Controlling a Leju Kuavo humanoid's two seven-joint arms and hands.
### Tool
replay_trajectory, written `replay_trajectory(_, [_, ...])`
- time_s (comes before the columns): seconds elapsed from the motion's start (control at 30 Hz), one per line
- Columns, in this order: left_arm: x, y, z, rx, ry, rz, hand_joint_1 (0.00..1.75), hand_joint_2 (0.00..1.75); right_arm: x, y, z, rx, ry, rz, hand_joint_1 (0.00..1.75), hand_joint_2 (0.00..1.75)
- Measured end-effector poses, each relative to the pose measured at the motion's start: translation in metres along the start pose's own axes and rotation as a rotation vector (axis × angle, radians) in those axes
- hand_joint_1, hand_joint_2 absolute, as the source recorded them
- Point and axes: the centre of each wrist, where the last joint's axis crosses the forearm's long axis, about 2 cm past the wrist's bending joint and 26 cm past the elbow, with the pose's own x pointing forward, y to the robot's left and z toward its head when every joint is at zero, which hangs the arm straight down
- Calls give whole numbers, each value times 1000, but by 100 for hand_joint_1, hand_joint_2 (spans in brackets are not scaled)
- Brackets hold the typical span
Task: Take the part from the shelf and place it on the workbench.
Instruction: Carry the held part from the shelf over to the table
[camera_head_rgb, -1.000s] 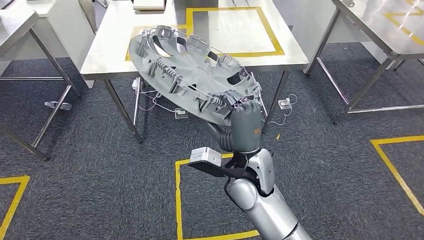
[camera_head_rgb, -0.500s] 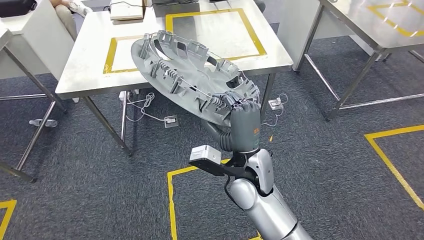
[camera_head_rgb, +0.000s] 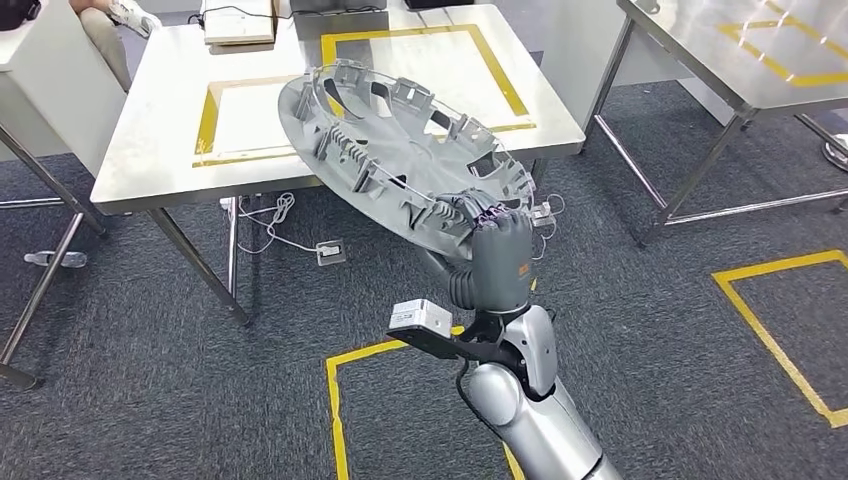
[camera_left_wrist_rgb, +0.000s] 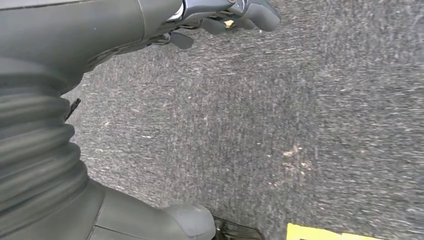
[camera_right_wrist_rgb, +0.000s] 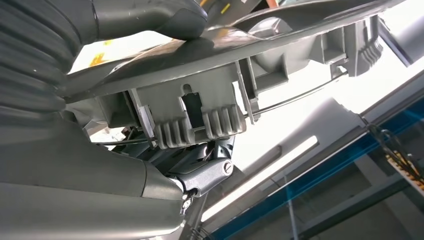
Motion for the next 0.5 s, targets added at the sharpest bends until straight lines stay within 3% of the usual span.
replay_trajectory(0.5, [0, 2, -1, 5, 8, -1, 0, 175, 1, 1, -5, -6, -1, -7, 175, 175])
